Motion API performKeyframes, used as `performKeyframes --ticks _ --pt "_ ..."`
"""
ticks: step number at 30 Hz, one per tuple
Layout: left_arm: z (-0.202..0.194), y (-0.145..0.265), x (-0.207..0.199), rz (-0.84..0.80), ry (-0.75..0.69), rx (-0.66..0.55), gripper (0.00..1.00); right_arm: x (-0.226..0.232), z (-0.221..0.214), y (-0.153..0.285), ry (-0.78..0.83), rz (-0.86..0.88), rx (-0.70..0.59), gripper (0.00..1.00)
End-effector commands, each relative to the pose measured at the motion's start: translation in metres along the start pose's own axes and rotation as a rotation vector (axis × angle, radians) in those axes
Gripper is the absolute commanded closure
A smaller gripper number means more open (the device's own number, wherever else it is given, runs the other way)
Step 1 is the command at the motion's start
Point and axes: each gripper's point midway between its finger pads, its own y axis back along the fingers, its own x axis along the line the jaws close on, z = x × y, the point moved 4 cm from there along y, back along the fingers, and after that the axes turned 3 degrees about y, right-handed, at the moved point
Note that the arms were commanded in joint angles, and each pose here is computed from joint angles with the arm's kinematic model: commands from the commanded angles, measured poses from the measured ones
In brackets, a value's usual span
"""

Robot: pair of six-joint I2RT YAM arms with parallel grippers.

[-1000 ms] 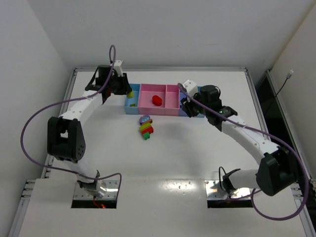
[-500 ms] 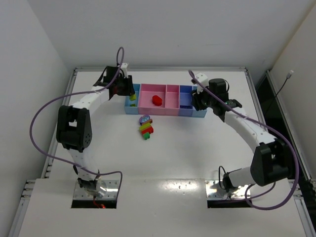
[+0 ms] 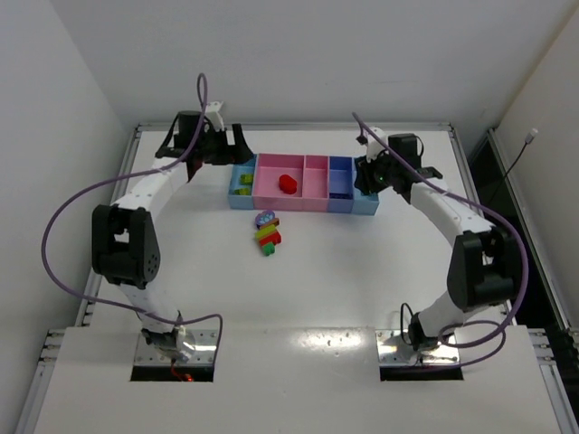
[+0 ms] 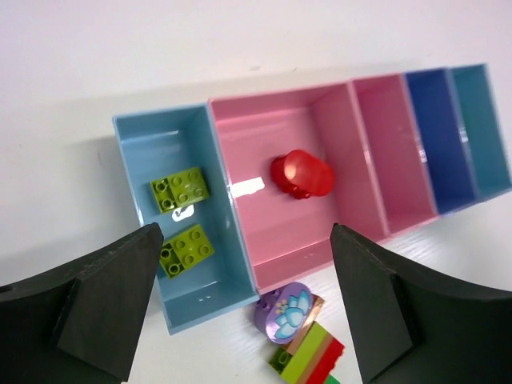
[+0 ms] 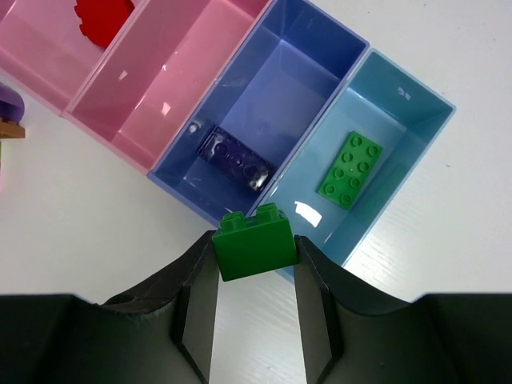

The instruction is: Sort the legos into containers by color

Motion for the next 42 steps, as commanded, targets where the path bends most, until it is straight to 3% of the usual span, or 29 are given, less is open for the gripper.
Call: performKeyframes --ticks 1,7,11,13,14,16,25,29,35,39,42 --pt "0.044 0.038 -0.034 -0.110 -0.036 -0.124 0.07 -0.009 0.021 -0.003 0.015 0.028 -0.043 1.00" --pt "0.050 0.056 -0.039 -0.127 -0.070 -0.150 0.06 -0.028 0.009 -0.023 -0.016 -0.004 0.006 1.00" --pt "0.042 0.057 -0.039 -0.133 -0.072 -0.129 0.00 -0.036 0.007 -0.029 -0.006 -0.009 0.016 0.81" --pt "0.039 0.059 -0.039 -0.141 -0.071 -0.122 0.00 -0.037 0.004 -0.032 -0.008 -0.015 0.028 0.77" --pt "0.037 0.061 -0.041 -0.153 -0.072 -0.119 0.00 -0.040 0.003 -0.031 -0.014 -0.022 0.028 0.69" --pt "0.035 0.064 -0.038 -0.145 -0.058 -0.119 0.00 -0.042 0.001 -0.034 -0.006 -0.021 0.030 0.66" --pt "0.027 0.071 -0.036 -0.193 0.045 -0.121 0.00 -0.045 0.003 -0.038 0.009 -0.037 0.017 0.38" --pt "0.026 0.080 -0.035 -0.246 0.057 -0.122 0.00 -0.046 0.011 -0.032 0.018 -0.047 -0.010 0.36" --pt "0.000 0.101 -0.060 -0.387 -0.189 -0.089 0.00 -0.020 0.029 0.005 0.119 0.045 -0.124 0.36" --pt "-0.043 0.100 -0.062 -0.448 -0.223 0.101 0.21 0.007 0.032 0.029 0.117 0.168 -0.137 0.36" --pt "-0.066 0.106 -0.068 -0.487 -0.257 0.164 0.31 0.018 0.028 0.042 0.116 0.204 -0.146 0.36"
